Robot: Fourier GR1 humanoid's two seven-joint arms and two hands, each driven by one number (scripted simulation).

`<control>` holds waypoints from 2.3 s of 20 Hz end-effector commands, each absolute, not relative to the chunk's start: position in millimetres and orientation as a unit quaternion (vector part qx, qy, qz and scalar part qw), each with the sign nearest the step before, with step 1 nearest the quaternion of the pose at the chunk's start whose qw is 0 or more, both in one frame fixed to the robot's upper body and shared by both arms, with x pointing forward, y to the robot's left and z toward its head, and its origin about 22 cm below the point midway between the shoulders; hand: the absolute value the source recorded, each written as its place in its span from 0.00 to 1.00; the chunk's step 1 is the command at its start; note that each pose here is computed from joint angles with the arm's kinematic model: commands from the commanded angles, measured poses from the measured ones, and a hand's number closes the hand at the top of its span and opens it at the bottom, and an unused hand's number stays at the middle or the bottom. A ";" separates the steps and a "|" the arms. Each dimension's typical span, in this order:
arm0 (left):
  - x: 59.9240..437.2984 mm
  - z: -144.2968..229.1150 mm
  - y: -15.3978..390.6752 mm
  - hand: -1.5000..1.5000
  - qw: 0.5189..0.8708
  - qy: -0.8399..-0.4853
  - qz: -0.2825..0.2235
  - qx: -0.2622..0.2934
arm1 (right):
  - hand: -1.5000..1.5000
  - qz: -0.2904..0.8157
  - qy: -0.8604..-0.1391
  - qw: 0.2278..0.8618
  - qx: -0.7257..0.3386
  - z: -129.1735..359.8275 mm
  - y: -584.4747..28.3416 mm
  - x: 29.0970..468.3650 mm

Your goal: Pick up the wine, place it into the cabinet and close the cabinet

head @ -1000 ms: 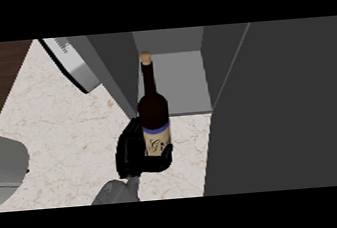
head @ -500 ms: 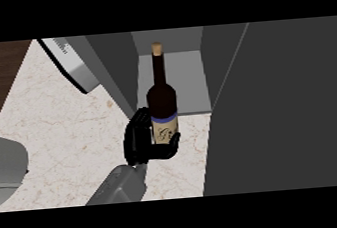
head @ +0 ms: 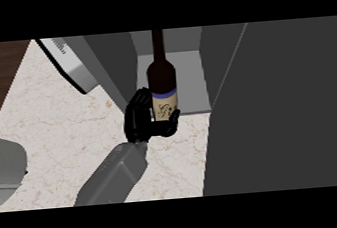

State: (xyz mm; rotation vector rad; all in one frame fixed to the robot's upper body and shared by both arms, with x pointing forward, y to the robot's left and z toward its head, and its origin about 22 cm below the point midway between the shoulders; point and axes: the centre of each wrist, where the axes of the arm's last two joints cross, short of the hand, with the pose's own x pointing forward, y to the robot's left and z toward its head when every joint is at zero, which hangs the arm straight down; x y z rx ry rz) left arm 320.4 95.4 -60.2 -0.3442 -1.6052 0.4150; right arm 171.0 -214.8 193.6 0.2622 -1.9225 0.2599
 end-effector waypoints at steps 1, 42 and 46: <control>328.7 -60.4 96.9 1.00 0.668 -0.705 0.194 -0.142 | 0.00 0.115 -0.817 0.552 0.116 183.3 -211.8 178.2; 400.8 -2.2 86.2 1.00 0.689 -0.694 0.188 -0.089 | 0.00 0.135 -0.820 0.533 0.156 182.2 -204.5 186.2; 388.0 -14.8 82.5 1.00 0.695 -0.691 0.169 -0.101 | 0.00 0.132 -0.822 0.533 0.151 181.9 -197.6 197.1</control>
